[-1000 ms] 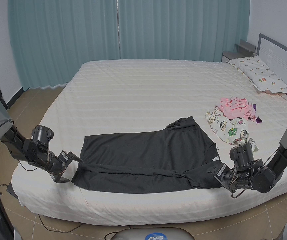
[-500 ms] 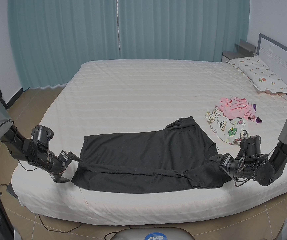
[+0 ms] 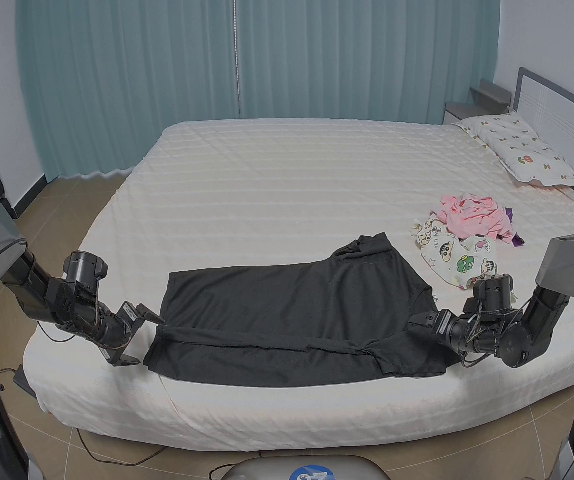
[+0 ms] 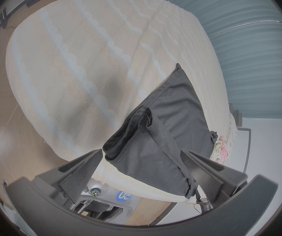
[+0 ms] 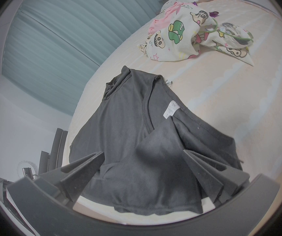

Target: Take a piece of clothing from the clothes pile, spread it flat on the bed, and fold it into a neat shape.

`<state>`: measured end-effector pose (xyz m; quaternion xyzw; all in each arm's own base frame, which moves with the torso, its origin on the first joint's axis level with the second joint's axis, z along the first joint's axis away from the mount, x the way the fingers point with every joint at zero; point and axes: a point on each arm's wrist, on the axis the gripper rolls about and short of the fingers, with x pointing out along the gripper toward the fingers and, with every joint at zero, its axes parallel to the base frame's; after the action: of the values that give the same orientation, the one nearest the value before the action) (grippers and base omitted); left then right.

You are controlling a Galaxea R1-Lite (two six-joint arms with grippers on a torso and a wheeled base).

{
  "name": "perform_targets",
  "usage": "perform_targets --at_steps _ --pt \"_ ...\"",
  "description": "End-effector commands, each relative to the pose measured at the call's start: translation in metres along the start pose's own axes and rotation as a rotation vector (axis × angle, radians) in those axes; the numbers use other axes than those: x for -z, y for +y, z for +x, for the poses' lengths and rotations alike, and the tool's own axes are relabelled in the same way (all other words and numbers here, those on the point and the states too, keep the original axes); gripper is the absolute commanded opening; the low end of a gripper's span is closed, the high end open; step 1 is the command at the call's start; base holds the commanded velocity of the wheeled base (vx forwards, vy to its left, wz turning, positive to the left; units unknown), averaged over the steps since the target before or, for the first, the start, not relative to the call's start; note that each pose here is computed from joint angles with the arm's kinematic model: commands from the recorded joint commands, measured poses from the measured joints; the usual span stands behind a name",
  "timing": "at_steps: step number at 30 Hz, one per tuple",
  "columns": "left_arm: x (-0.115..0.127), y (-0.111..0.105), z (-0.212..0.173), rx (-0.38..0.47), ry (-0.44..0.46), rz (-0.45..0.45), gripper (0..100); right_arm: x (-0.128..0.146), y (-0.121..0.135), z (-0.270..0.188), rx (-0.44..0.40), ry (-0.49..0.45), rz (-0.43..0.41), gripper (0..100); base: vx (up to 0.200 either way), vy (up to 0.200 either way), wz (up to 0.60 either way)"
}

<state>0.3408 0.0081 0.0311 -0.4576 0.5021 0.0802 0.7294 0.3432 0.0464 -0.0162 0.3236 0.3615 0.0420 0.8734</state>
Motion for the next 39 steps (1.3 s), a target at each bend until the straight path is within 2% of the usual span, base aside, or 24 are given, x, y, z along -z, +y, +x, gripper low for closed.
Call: perform_targets --at_steps 1,4,7,13,14,20,24,30,39 --pt "0.000 0.000 0.000 0.002 -0.001 0.001 100 -0.002 -0.006 0.006 0.009 -0.002 0.008 100 0.000 0.000 0.00" --pt "0.000 0.000 0.000 0.002 -0.001 0.001 100 -0.004 -0.009 0.006 0.010 -0.010 0.000 100 0.000 0.000 0.00" --pt "0.000 0.000 0.000 0.002 -0.001 0.001 100 -0.007 -0.010 0.007 -0.025 -0.023 -0.007 100 0.000 0.000 0.00" --pt "0.000 -0.001 0.000 0.002 -0.001 0.001 100 -0.004 -0.013 0.012 -0.054 -0.001 -0.002 100 0.000 0.000 0.00" --pt "0.000 -0.001 0.000 0.002 -0.001 0.001 100 -0.003 -0.015 0.016 -0.049 0.006 -0.001 0 0.000 0.000 0.00" --pt "0.000 -0.001 0.000 0.002 -0.001 0.001 100 -0.004 -0.018 0.024 -0.049 0.002 0.002 0 0.000 0.000 0.00" --pt "0.000 -0.001 0.000 0.002 -0.001 0.001 100 -0.016 -0.022 0.022 -0.055 -0.033 0.018 0 0.000 0.000 0.00" --pt "0.000 0.000 0.000 0.000 0.000 -0.002 100 -0.020 -0.021 0.019 -0.081 -0.073 0.079 0 0.000 0.000 0.00" --pt "0.000 -0.001 0.000 0.002 -0.001 -0.004 100 -0.026 -0.029 0.015 -0.080 -0.105 0.111 0 0.000 0.000 0.00"
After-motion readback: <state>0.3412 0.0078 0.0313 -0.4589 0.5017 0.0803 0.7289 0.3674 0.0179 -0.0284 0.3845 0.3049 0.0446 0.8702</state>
